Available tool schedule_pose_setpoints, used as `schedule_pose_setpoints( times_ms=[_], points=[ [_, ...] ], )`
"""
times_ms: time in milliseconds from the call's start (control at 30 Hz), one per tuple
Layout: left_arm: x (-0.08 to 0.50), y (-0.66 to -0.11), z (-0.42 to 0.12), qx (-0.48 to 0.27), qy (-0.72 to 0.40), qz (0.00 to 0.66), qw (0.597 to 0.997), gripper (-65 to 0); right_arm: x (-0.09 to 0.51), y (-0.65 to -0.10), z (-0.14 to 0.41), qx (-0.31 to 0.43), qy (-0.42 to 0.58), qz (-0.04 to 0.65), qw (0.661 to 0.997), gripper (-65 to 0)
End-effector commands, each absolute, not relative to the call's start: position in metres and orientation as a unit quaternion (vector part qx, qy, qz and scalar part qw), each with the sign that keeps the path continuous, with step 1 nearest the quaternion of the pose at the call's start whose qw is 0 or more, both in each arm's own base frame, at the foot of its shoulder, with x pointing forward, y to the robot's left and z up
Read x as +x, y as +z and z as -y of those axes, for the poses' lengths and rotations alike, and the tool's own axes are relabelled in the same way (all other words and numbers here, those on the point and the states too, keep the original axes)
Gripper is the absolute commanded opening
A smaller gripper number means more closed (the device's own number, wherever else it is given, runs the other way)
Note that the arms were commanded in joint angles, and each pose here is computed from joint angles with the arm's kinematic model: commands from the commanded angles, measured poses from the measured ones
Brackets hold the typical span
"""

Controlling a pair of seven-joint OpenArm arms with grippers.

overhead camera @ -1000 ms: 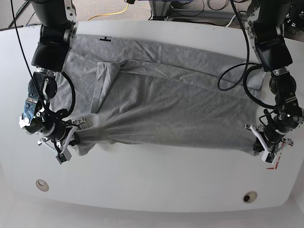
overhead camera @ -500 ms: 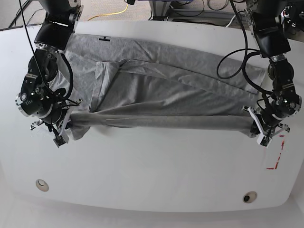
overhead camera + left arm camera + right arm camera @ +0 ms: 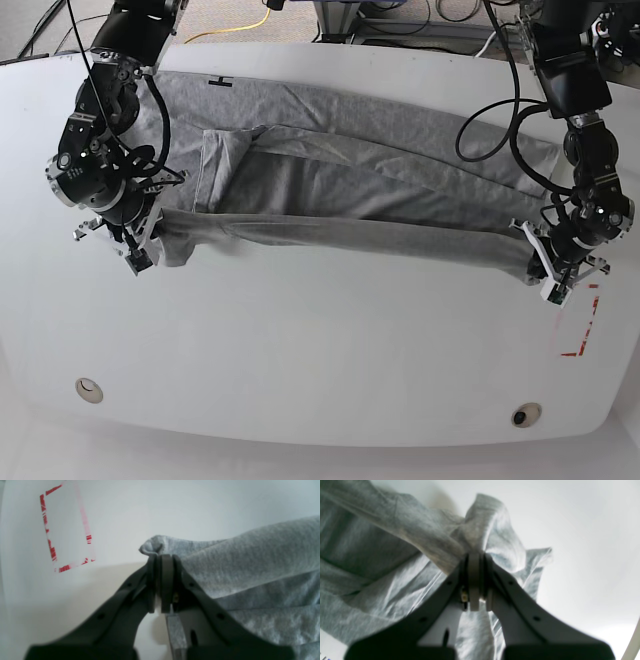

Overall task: Layout the t-shirt on the table in an organized manner, then fold the t-shirt properly
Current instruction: 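Lift the hem with both grippers and fold it over toward the folded shoulder edge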

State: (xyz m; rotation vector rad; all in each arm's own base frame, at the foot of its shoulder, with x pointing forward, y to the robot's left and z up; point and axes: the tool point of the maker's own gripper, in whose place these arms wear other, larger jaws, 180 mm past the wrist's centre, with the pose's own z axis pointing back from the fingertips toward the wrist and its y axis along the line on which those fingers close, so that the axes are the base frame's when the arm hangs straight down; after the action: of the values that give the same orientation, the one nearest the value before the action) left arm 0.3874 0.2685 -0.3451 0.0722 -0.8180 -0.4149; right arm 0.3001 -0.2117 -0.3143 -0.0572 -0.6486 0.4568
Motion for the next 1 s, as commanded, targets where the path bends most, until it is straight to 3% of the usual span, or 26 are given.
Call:
schedule_pose_setpoints(
  times_ms=[0,967],
  points=[
    [0.403,-0.327,-0.277,0.042,-0.192,0.42,0.886,-65.0,0.3,-0.311,0.208,-0.025,0.221,0.327,0.918,-64.4],
    [0.408,-0.333,-0.298,0.041,-0.178,0.412,0.893,-65.0,0.26,-0.348,0.187,0.015,0.213,0.28,0.936,-64.4]
  ],
)
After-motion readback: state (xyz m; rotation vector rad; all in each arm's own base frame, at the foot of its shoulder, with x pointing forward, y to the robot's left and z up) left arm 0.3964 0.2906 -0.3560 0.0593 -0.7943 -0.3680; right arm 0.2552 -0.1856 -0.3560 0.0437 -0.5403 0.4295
